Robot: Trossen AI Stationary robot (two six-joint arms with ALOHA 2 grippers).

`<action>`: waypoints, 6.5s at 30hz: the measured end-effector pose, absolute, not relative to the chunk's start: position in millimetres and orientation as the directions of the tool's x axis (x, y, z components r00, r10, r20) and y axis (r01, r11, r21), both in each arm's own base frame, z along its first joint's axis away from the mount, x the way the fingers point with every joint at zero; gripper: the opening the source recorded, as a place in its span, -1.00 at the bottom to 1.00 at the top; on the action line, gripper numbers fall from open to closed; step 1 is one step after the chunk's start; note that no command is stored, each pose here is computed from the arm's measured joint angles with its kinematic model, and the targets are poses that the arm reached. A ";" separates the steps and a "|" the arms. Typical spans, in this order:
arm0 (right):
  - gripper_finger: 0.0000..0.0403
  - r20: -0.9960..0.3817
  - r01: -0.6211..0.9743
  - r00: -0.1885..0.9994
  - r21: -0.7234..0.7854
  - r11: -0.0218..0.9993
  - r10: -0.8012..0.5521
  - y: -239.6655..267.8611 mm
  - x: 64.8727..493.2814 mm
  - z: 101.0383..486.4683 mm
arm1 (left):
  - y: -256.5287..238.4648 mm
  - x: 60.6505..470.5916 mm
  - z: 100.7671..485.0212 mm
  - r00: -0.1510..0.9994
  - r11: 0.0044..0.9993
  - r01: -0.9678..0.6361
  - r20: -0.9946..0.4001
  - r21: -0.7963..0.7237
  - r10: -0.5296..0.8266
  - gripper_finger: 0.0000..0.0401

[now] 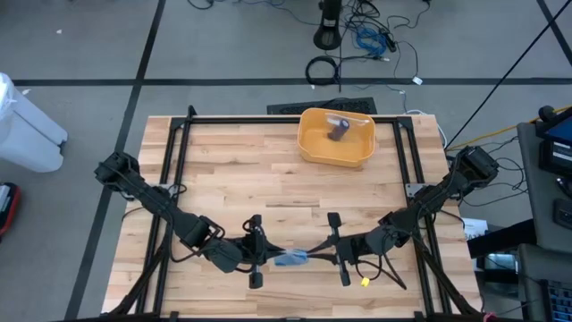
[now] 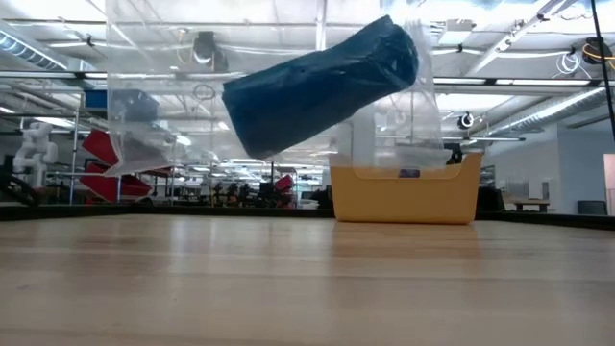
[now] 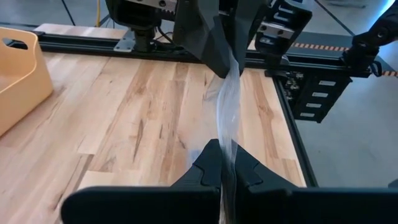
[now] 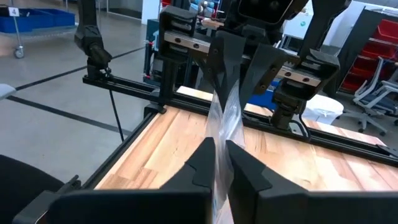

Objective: Roll bandage
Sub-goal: Close the transparent zip bag

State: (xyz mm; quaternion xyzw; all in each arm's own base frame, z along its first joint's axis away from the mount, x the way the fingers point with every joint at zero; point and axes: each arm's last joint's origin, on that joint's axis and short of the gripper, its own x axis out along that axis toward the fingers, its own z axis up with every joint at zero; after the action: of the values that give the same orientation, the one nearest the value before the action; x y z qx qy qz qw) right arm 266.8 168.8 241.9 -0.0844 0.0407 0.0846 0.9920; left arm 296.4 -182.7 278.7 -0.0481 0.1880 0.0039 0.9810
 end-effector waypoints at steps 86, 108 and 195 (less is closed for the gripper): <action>-0.58 -0.123 -0.138 0.981 0.092 0.986 0.148 156.3 276.8 236.4 | -177.3 304.6 267.5 0.903 0.998 0.036 -0.426 -0.042 -0.050 -0.99; -0.30 -0.093 -0.144 0.986 -0.028 0.989 0.141 154.0 284.6 231.9 | -174.5 307.2 268.8 0.908 0.994 0.011 -0.415 -0.106 -0.055 -1.00; -0.53 -0.136 -0.194 0.972 -0.026 0.981 0.189 148.3 287.8 227.8 | -165.8 322.4 260.1 0.910 0.994 0.023 -0.410 -0.108 -0.065 -1.00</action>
State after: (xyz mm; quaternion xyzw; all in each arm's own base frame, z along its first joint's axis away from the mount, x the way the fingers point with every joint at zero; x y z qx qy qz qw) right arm 287.8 148.3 227.8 -0.0194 0.0668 0.0965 0.9929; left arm 322.4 -165.8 260.1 -0.0505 0.2112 -0.0225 0.9759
